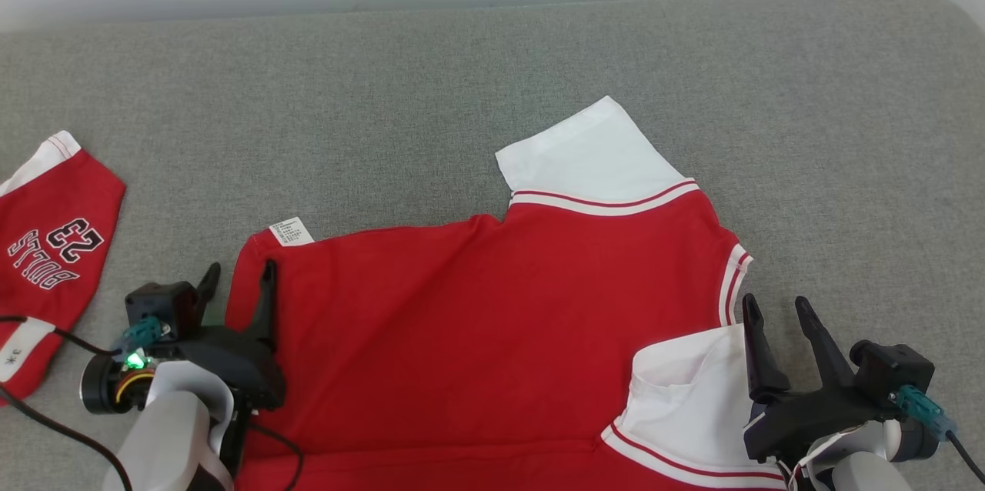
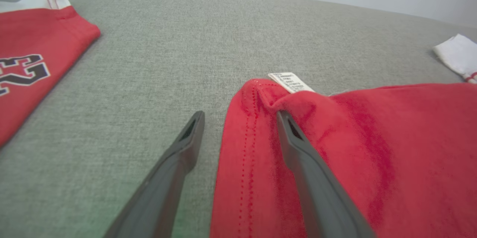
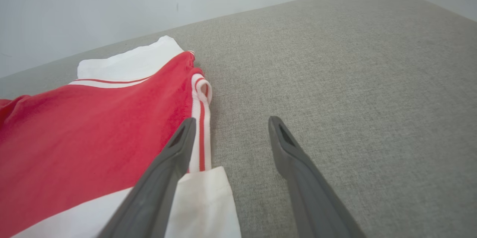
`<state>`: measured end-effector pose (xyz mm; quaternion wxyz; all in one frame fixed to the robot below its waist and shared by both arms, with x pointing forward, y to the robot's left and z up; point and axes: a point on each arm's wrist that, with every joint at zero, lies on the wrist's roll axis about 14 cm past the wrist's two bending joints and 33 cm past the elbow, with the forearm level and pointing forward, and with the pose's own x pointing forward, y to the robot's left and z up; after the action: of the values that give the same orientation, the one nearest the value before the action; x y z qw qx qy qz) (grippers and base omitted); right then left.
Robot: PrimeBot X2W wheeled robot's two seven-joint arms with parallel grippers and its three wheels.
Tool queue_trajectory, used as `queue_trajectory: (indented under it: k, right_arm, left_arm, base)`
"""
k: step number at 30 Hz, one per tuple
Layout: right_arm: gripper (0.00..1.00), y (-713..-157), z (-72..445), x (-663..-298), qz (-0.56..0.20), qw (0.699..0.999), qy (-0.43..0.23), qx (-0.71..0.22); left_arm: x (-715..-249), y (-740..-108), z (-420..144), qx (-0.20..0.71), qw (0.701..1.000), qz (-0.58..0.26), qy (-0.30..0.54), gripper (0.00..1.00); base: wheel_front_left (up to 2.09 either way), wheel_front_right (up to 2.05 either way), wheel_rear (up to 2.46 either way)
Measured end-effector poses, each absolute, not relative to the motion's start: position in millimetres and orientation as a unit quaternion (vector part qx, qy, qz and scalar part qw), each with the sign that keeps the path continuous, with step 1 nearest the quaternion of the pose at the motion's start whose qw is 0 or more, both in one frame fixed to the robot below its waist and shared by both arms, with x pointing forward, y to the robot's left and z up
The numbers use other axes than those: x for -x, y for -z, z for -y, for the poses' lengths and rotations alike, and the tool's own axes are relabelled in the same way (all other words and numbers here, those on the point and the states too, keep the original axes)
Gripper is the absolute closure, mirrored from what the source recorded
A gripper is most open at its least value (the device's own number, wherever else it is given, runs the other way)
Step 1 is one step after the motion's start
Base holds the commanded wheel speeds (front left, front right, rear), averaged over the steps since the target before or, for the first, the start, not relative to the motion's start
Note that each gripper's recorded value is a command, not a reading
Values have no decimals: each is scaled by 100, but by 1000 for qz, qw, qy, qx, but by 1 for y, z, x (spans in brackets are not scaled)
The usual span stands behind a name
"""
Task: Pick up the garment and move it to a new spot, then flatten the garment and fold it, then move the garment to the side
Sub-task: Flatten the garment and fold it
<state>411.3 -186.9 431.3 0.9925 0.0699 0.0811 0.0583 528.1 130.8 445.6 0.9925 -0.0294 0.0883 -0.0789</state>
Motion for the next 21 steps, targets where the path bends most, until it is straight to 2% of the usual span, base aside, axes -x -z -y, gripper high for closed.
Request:
queue_trajectory:
  k: [14, 21]
  right_arm:
    - [0, -428, 185, -412, -86, 992, -59, -77]
    - [0, -429, 187, -411, -85, 992, -56, -78]
  left_arm:
    - [-545, -471, -127, 58, 993, -56, 83, 0]
    - [-544, -472, -139, 34, 996, -55, 68, 0]
  base:
    - [0, 0, 0]
    - [0, 0, 0]
